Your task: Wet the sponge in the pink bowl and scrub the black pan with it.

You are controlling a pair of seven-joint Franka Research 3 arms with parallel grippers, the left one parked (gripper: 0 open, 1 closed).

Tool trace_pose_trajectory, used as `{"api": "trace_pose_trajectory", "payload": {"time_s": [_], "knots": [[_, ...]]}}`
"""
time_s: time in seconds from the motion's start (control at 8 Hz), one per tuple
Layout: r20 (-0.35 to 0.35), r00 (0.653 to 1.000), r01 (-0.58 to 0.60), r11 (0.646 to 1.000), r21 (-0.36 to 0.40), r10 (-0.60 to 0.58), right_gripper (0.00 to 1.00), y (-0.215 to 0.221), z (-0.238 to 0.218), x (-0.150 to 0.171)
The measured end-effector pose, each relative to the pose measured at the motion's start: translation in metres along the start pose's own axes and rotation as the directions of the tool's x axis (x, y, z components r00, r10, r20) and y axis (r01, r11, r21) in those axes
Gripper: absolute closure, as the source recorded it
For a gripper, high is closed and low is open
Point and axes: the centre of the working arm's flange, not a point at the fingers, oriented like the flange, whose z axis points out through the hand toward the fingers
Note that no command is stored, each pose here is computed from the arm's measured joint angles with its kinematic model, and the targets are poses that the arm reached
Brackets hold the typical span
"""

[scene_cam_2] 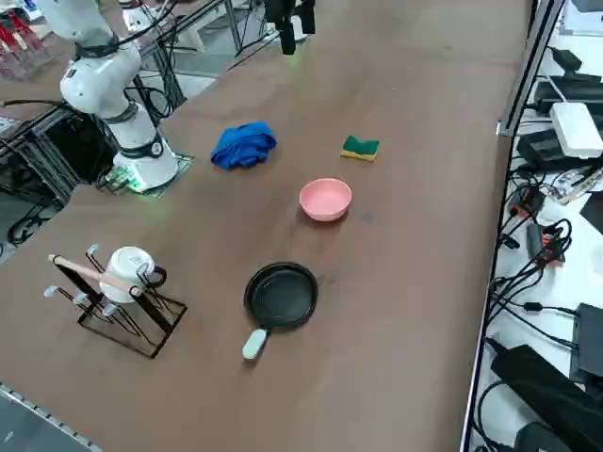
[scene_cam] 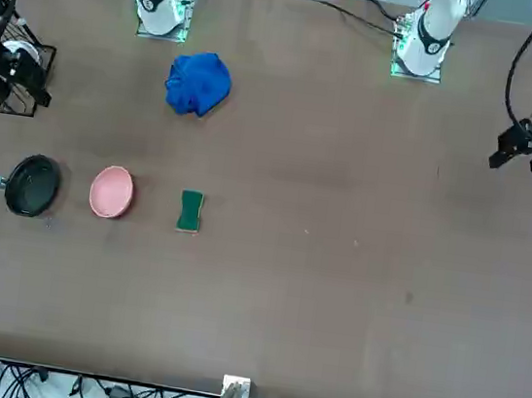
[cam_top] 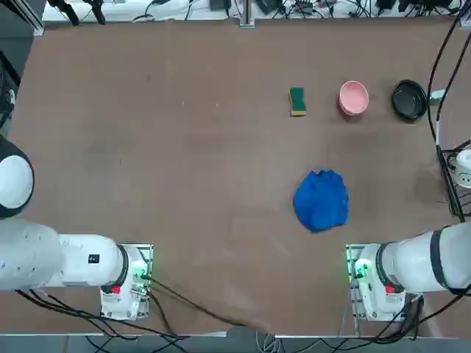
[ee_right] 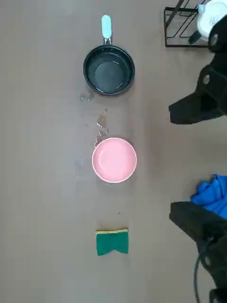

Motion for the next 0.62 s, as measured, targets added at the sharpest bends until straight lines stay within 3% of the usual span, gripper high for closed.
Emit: {"api": "trace_pose_trajectory", "payload": {"time_s": [0.62], "knots": [[0.023,0.999,0.026,0.998,0.061,-0.027,0.00,-0.023,0.010,0.000]]}}
